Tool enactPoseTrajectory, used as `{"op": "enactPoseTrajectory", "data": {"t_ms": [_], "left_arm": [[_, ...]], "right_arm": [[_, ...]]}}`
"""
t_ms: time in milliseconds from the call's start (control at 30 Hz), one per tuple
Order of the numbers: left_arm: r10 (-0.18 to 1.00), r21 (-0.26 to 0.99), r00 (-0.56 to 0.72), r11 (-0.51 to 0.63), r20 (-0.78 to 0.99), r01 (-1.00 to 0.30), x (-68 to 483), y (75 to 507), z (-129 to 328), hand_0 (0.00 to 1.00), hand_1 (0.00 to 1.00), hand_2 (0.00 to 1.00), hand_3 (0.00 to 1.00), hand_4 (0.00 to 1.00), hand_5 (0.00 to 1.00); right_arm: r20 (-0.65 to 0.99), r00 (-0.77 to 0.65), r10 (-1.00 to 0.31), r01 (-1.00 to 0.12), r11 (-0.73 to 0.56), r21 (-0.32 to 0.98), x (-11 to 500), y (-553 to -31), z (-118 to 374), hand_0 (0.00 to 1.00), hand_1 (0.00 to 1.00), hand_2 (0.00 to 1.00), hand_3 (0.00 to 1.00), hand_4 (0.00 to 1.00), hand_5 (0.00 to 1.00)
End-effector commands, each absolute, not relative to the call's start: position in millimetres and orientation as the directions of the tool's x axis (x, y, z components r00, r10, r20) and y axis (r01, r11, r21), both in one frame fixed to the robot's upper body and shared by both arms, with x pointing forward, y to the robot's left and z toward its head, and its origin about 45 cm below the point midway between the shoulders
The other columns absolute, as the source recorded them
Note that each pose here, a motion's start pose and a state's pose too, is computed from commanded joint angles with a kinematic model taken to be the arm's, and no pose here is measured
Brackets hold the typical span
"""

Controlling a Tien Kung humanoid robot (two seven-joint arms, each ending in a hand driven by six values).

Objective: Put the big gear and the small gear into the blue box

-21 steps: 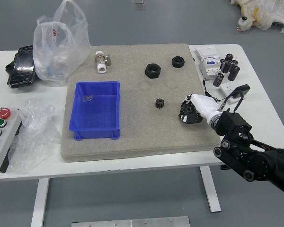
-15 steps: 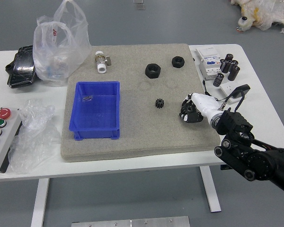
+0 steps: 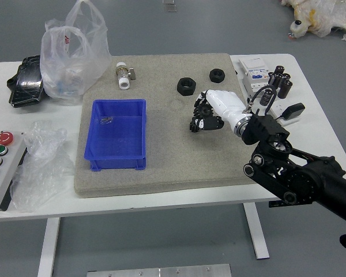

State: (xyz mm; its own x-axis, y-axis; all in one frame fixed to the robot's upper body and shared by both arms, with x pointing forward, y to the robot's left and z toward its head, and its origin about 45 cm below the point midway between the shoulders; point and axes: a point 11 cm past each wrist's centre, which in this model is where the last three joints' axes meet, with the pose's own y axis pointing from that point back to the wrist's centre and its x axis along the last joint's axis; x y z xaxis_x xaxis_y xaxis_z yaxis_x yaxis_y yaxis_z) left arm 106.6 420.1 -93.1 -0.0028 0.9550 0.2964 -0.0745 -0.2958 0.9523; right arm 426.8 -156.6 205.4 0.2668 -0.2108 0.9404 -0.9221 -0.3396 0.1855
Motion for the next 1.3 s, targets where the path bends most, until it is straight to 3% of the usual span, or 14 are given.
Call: {"op": "enactPoseTrajectory", "data": {"t_ms": [333,433,467,633,667,833,867,1033,1067,1300], "left_arm": [[0.955,0.954,0.005,-0.296,0.296,-0.056,101,420,-94,0.700,0.679,0.670,0.801,0.705,0.485],[0.954,0.953,0.006,-0.298,0.298,-0.054,101,422,-93,0.700,0.679,0.670,0.801,0.705,0.485],[0.954,0.953,0.007,-0.298,0.299,-0.054,101,422,-93,0.700,0.679,0.670,0.802,0.704,0.485],[0.955,0.953,0.009,-0.297,0.298,-0.053,101,422,-93,0.700,0.679,0.670,0.802,0.704,0.485],[0.955,0.954,0.009,-0.296,0.297,-0.051,100,421,-94,0.700,0.679,0.670,0.802,0.704,0.486],[0.955,0.954,0.011,-0.296,0.296,-0.045,98,421,-94,0.700,0.679,0.670,0.802,0.704,0.486],[0.955,0.954,0.011,-0.296,0.297,-0.045,98,421,-94,0.700,0.679,0.670,0.802,0.704,0.486],[0.954,0.953,0.012,-0.298,0.299,-0.046,98,422,-94,0.700,0.679,0.670,0.802,0.704,0.486],[0.954,0.953,0.013,-0.298,0.299,-0.046,98,422,-94,0.700,0.679,0.670,0.801,0.704,0.487],[0.954,0.954,0.015,-0.298,0.299,-0.047,99,422,-94,0.700,0.679,0.670,0.801,0.704,0.488]], "right_arm": [[0.963,0.251,-0.095,-0.810,-0.566,0.155,408,-56,233,0.746,0.609,0.514,0.539,0.399,0.002],[0.966,0.251,-0.064,-0.781,-0.603,0.164,401,-39,234,0.746,0.609,0.514,0.539,0.399,0.002],[0.966,0.253,-0.051,-0.771,-0.614,0.169,399,-34,233,0.749,0.613,0.544,0.577,0.338,0.002],[0.965,0.261,-0.022,-0.735,-0.652,0.184,390,-17,228,0.749,0.613,0.544,0.577,0.338,0.002],[0.965,0.261,-0.021,-0.732,-0.656,0.184,390,-15,228,0.766,0.718,0.685,0.644,0.404,0.241],[0.964,0.264,-0.002,-0.724,-0.661,0.197,389,-11,222,0.766,0.718,0.685,0.644,0.404,0.241],[0.964,0.267,0.005,-0.724,-0.659,0.203,388,-11,220,0.875,0.896,0.882,0.803,0.555,0.261],[0.956,0.289,0.045,-0.719,-0.649,0.248,385,-12,208,0.875,0.896,0.882,0.803,0.555,0.261],[0.955,0.293,0.052,-0.718,-0.647,0.256,384,-12,206,0.939,0.962,0.944,0.926,0.625,0.267],[0.949,0.308,0.068,-0.718,-0.639,0.278,383,-15,199,0.951,0.965,0.943,0.925,0.659,0.290]]}}
